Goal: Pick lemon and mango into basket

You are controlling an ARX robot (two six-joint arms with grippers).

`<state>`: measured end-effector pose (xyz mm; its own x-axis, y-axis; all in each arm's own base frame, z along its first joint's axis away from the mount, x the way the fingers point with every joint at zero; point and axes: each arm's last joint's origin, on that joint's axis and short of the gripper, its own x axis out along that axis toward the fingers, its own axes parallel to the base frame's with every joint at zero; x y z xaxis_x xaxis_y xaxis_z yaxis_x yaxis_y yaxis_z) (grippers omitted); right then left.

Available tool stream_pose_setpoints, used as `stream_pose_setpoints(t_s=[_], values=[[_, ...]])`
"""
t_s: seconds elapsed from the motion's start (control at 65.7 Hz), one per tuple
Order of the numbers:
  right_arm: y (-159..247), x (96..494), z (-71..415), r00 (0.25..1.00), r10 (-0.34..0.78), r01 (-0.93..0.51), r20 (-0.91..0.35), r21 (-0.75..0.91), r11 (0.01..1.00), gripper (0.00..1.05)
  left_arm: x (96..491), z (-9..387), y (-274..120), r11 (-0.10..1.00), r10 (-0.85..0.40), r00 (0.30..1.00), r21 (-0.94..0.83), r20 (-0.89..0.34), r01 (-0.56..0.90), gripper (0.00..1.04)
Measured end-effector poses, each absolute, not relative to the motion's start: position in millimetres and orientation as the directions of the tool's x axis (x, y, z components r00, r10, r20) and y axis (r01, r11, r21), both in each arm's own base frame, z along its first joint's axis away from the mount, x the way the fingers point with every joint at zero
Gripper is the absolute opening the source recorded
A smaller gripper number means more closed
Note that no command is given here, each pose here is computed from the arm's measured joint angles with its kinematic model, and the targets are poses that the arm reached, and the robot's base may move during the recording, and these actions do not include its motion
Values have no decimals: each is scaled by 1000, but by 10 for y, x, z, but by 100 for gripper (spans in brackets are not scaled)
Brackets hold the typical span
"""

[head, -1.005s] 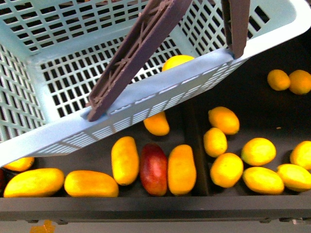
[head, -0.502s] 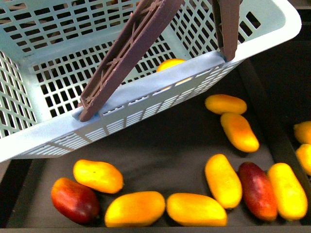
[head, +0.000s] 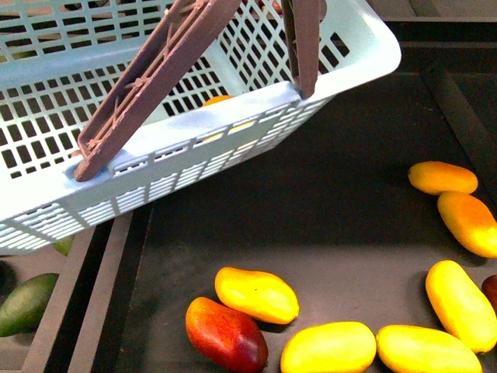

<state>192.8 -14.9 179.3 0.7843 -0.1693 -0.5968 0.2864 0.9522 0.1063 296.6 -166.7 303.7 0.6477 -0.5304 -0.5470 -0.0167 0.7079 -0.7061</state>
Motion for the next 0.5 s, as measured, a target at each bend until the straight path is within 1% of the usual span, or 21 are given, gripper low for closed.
stream_pose_setpoints(t_s=[0.015,0.03,0.076,0.122,0.183,0.35,0.426,0.502], values=[[-176,1957,1750,744,-160,295,-648,104,950,96,2962,3039,-1674,707,-534,646,-707,-547,-14,14],[-189,1972,1729,730,-155,297,-666,104,949,96,2959,3039,-1678,706,-535,644,-708,-546,-13,14],[-239,2051,1630,691,-128,290,-711,110,951,96,2957,3037,-1684,706,-538,642,-708,-547,-11,14],[-299,2158,1549,678,-107,270,-727,111,956,96,2955,3035,-1689,704,-541,639,-710,-547,-11,14],[-373,2325,1477,680,-86,233,-729,103,967,96,2951,3035,-1697,702,-546,635,-712,-546,-8,14],[-549,2823,1295,691,-91,86,-717,-43,995,96,2944,3035,-1709,702,-549,633,-712,-546,-6,14],[-618,3119,1123,661,-70,-38,-747,-126,991,96,2948,3035,-1702,705,-540,640,-709,-547,-12,14],[-667,3410,920,618,-40,-196,-785,-203,959,96,2955,3035,-1690,709,-530,647,-705,-548,-16,14]])
